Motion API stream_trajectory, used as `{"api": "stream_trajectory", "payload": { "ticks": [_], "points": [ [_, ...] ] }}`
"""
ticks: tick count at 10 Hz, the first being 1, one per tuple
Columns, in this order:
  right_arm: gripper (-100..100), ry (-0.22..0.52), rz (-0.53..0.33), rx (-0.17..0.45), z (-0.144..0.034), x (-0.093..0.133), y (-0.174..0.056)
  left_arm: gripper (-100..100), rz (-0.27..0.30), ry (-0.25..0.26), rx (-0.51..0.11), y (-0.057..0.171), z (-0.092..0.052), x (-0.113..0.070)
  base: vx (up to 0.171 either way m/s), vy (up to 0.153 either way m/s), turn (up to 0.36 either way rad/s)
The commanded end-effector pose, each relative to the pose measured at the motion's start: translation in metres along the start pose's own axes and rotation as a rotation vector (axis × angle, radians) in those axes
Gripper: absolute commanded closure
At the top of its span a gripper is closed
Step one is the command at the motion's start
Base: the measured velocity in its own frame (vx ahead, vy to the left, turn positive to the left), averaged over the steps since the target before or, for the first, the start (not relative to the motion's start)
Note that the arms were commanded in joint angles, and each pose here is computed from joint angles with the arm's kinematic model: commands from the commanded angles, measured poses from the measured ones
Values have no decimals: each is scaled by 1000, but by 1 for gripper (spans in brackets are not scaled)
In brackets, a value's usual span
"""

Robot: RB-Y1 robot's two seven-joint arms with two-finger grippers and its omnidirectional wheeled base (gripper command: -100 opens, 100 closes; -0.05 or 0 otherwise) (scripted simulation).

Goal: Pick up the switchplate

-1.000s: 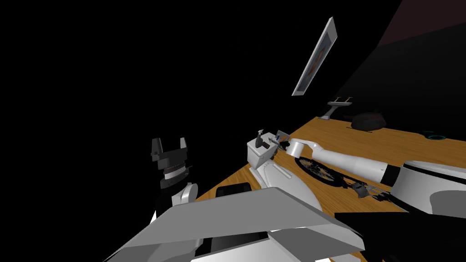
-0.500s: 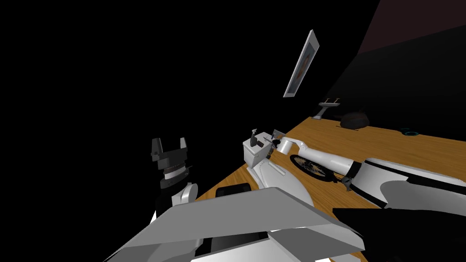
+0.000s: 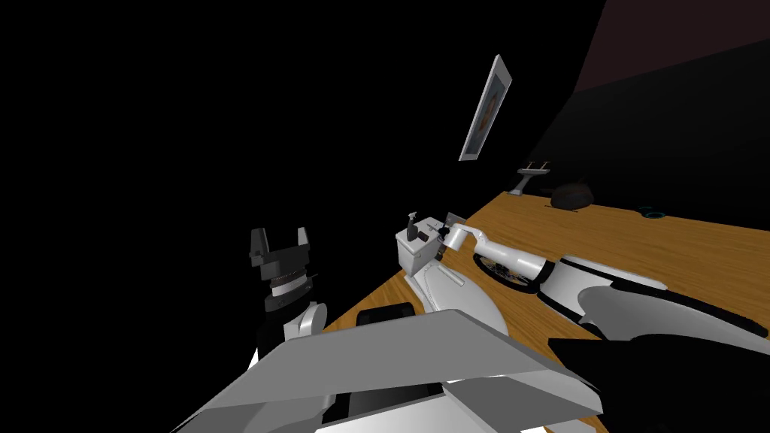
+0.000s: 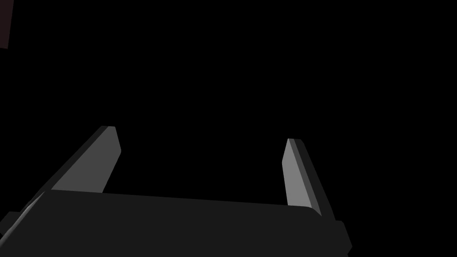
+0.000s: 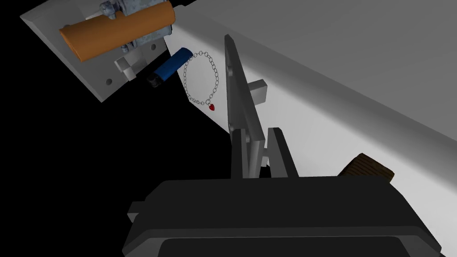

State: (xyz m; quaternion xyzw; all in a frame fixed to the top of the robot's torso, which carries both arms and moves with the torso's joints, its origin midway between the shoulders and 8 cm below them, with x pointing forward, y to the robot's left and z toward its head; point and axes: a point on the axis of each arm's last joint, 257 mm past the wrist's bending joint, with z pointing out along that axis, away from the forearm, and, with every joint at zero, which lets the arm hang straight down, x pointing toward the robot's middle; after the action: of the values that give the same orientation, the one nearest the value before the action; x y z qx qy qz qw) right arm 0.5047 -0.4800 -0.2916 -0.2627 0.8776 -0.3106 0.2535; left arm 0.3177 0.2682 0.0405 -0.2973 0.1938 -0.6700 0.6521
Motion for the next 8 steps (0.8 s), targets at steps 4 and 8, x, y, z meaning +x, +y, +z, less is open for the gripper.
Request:
{"api": "stream_trajectory", "payload": {
  "ticks": [4,8],
  "points": [
    [100,-33,-21,-33,-4,-55,34,0,0,0,0,0,0,0,-29,-64,-77],
    [100,-59,-60,-52,-16,-108,59,0,0,0,0,0,0,0,-24,-64,-80]
  ]
}}
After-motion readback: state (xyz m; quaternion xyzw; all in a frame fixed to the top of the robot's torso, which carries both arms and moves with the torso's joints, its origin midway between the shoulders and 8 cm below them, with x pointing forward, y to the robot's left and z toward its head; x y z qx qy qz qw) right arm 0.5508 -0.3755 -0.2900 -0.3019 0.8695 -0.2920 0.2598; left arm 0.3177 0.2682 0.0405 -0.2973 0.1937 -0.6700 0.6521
